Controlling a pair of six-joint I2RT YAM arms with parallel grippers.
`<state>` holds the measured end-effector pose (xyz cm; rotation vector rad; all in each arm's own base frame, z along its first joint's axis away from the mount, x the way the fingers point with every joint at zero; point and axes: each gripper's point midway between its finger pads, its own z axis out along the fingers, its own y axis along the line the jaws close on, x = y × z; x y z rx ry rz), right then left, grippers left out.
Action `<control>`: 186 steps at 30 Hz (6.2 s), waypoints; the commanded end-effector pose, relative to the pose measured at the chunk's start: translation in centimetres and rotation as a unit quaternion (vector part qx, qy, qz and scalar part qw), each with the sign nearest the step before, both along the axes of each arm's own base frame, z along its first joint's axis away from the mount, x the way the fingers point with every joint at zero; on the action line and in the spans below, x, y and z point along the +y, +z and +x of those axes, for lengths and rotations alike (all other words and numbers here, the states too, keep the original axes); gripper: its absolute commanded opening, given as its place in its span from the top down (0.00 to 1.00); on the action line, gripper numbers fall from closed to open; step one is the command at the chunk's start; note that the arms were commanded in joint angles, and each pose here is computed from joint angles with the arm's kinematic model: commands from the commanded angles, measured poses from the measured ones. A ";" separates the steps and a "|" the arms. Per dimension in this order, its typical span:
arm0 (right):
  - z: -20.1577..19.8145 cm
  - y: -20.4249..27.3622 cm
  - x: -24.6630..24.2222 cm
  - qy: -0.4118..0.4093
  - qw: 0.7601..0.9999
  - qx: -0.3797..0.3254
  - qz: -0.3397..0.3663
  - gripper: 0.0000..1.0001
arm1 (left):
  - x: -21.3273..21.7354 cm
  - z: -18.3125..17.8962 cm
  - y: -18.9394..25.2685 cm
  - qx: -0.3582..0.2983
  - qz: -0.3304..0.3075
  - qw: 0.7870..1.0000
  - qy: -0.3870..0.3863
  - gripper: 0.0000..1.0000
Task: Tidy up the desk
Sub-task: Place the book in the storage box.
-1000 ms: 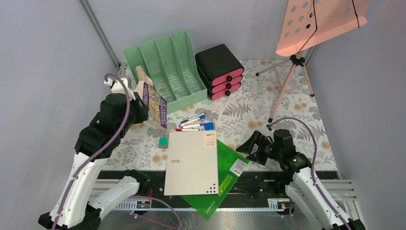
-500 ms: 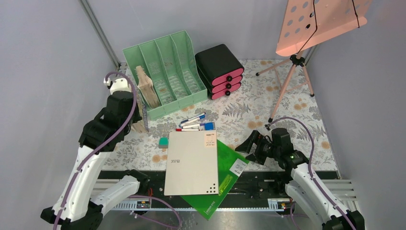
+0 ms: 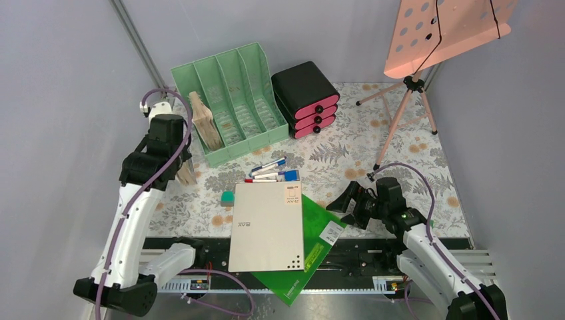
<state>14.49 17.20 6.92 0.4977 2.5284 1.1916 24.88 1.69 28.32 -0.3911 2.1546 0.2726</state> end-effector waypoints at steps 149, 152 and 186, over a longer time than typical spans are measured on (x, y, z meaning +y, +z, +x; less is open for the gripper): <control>0.4 -0.4 1.1 0.022 0.999 0.015 0.025 0.00 | -9.8 16.4 2.2 -0.089 -0.287 0.939 -0.165 0.15; 0.4 -0.5 1.1 0.025 0.999 0.017 0.024 0.01 | -10.9 14.0 -0.8 -0.046 -0.314 0.931 -0.182 0.14; -0.3 -0.4 1.6 0.026 0.999 0.014 0.012 0.01 | -11.7 -10.9 -19.0 0.249 -0.415 0.874 -0.046 0.10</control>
